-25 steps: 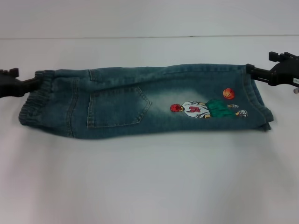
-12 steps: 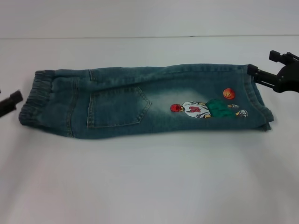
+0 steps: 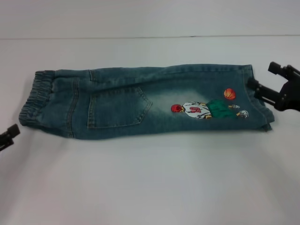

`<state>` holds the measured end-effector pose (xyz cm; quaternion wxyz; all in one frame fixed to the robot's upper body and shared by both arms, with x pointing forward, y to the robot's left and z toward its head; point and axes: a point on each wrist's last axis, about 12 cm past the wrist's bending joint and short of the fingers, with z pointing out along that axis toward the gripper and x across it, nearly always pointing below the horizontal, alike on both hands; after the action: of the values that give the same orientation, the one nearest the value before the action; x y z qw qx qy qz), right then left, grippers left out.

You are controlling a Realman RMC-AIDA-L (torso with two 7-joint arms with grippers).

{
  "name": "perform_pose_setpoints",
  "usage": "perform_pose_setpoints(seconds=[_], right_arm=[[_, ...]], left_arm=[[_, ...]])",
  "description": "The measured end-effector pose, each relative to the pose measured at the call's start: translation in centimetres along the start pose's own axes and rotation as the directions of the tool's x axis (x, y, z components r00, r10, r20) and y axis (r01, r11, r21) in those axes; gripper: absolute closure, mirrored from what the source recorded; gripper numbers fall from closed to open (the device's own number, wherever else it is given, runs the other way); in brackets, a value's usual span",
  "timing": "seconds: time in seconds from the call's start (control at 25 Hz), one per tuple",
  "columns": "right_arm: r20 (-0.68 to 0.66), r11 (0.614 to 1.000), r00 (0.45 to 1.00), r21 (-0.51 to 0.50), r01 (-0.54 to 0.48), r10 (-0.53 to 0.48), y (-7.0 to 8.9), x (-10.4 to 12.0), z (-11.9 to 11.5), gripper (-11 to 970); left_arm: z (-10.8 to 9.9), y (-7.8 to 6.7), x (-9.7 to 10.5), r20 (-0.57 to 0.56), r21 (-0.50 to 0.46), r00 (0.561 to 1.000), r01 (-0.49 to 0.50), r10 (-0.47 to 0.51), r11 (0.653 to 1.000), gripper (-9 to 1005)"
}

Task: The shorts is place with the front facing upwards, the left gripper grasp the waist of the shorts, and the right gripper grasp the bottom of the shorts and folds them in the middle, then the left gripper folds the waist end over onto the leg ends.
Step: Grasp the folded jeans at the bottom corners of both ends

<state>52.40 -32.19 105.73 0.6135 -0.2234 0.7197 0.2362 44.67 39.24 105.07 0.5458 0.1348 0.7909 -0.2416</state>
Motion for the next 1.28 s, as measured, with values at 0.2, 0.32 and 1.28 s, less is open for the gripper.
perform_pose_setpoints(seconds=[0.2,0.32,1.28], right_arm=[[0.005,1.000,1.000,-0.007,-0.019,0.019,0.4,0.6,-0.1,103],[0.009,1.000,1.000,-0.014,-0.023,0.023,0.6,0.6,-0.2,104],[-0.138,0.951,0.990,-0.311,-0.007,-0.038,3.3,1.4,-0.9,104]], left_arm=[[1.7,-0.4,0.0,0.001,0.010,0.998,-0.056,0.056,0.998,199],[3.0,0.0,0.3,-0.044,-0.021,0.996,-0.081,0.080,0.997,199],[6.6,1.7,-0.1,-0.197,-0.113,0.964,-0.205,0.180,0.972,199]])
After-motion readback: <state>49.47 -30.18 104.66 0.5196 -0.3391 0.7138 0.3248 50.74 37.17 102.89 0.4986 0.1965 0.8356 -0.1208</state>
